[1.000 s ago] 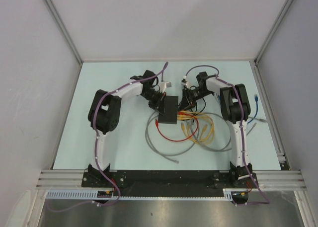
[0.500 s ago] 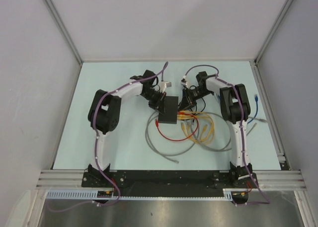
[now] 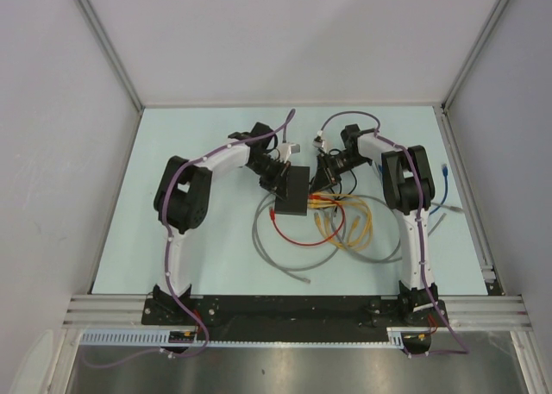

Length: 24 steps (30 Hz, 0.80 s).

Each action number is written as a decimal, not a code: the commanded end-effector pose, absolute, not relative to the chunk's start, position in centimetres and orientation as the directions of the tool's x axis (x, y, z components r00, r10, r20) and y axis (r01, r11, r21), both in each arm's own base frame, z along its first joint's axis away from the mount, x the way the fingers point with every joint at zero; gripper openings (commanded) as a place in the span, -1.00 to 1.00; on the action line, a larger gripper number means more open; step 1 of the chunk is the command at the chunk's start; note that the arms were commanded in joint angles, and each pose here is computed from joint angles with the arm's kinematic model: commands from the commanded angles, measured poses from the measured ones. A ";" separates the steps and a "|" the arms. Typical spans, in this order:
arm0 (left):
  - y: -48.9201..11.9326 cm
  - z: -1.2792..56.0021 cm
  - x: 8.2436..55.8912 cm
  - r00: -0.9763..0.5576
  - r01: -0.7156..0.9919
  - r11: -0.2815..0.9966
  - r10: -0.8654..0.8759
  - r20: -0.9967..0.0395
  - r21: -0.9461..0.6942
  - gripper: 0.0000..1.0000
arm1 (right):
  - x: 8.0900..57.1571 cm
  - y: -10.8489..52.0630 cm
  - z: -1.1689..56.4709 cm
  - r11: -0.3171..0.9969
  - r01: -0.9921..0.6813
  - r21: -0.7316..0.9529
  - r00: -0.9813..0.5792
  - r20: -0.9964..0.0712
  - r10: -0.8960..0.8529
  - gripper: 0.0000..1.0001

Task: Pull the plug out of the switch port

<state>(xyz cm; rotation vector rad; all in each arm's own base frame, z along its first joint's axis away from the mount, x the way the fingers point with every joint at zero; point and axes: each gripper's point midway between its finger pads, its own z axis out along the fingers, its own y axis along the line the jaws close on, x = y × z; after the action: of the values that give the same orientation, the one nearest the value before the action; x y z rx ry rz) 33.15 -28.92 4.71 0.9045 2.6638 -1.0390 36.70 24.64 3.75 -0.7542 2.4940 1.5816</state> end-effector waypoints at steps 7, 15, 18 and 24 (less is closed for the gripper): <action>-27.6 1.9 33.8 -0.785 0.618 0.634 0.533 -0.316 -0.464 -1.00 | 36.8 24.0 3.6 0.302 -0.508 0.807 -0.838 -0.381 -0.390 -0.80; -27.6 1.9 33.9 -0.785 0.618 0.637 0.532 -0.316 -0.462 -1.00 | 37.7 23.6 2.3 0.395 -0.510 0.764 -0.845 -0.359 -0.396 -0.87; -27.6 1.8 33.9 -0.784 0.619 0.639 0.535 -0.315 -0.457 -1.00 | 37.7 23.6 2.4 0.389 -0.513 0.765 -0.843 -0.364 -0.396 -0.87; -27.6 1.7 33.9 -0.783 0.620 0.640 0.535 -0.316 -0.454 -1.00 | 38.0 22.7 3.1 0.419 -0.482 0.769 -0.865 -0.344 -0.364 -0.92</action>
<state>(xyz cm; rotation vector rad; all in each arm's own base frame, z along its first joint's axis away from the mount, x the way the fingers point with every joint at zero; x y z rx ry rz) 33.01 -29.08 4.66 0.9135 2.6649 -1.0302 36.68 24.32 3.67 -0.7844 2.4826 1.5796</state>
